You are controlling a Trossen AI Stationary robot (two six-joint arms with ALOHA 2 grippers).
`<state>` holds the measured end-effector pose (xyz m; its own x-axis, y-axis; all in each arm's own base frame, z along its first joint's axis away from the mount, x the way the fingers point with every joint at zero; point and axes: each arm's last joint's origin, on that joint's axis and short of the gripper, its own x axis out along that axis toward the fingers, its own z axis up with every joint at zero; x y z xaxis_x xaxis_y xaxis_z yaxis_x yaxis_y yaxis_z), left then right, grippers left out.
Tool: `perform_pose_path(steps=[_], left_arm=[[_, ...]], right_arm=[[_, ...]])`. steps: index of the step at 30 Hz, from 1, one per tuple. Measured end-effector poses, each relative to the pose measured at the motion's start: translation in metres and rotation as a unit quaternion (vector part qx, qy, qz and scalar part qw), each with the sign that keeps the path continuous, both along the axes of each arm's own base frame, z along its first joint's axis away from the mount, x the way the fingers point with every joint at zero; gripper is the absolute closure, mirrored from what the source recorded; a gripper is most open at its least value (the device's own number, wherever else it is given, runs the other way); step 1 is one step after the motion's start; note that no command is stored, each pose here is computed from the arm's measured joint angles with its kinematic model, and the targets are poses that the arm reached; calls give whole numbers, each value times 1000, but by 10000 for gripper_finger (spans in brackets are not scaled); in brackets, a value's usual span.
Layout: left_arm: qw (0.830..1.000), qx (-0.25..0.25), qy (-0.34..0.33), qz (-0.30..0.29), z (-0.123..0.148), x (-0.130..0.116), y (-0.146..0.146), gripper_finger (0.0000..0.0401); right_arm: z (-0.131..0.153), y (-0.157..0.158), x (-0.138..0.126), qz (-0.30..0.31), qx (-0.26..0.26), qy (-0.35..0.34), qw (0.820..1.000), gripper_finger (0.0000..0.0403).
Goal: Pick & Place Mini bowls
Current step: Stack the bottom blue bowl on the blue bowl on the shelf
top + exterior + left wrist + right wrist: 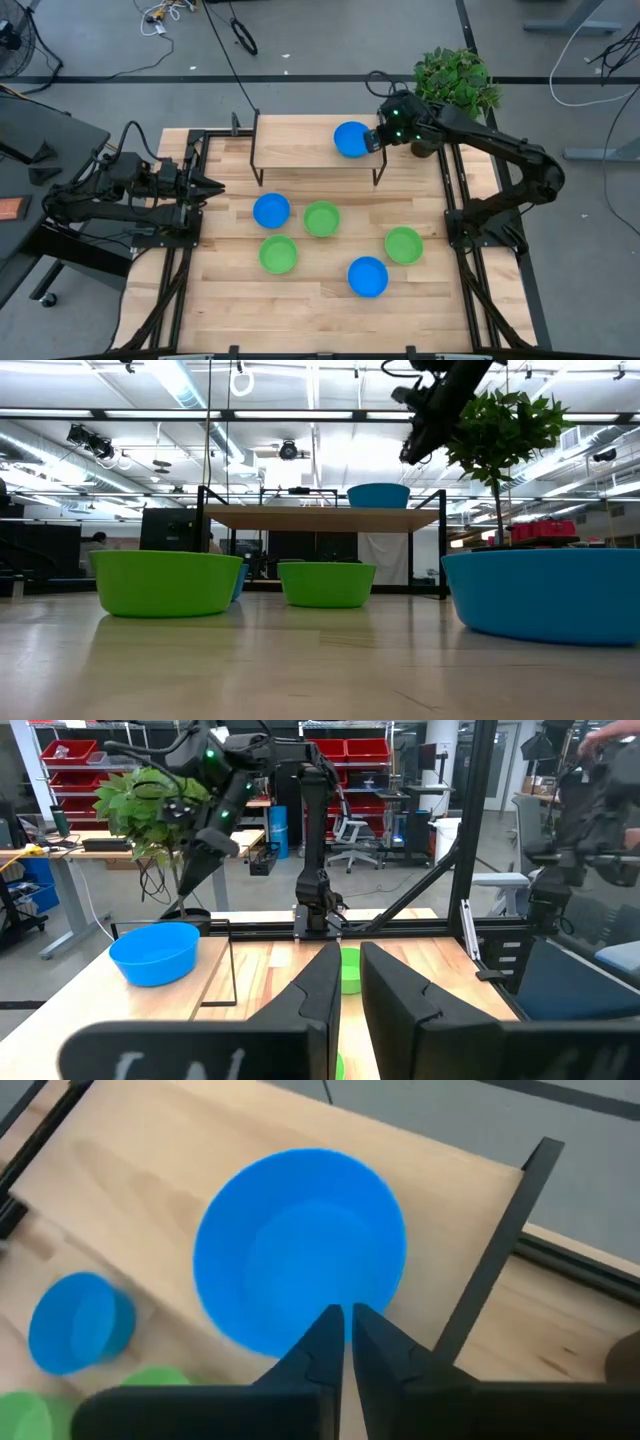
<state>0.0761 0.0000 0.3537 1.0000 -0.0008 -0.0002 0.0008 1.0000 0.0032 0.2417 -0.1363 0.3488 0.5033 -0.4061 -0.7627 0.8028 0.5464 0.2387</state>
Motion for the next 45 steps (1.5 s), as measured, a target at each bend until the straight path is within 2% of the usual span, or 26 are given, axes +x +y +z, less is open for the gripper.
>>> perform_pose_path(steps=[11, 22, 26, 31, 35, 45], left_arm=[[1000, 0, 0, 0, 0, 0, 0, 353], [1000, 0, 0, 0, 0, 0, 0, 353], [1000, 0, 0, 0, 0, 0, 0, 353], [1000, 0, 0, 0, 0, 0, 0, 353], [1000, 0, 0, 0, 0, 0, 0, 353], [1000, 0, 0, 0, 0, 0, 0, 353]], right_arm=[[14, 40, -7, 106, -30, 17, 994, 373], [14, 76, -8, 239, -62, 75, 966, 373], [10, 87, -11, 294, -70, 115, 946, 373], [6, 101, -16, 378, -92, 169, 906, 373], [7, 111, -17, 425, -112, 179, 880, 373], [11, 135, -28, 483, -140, 160, 849, 373]])
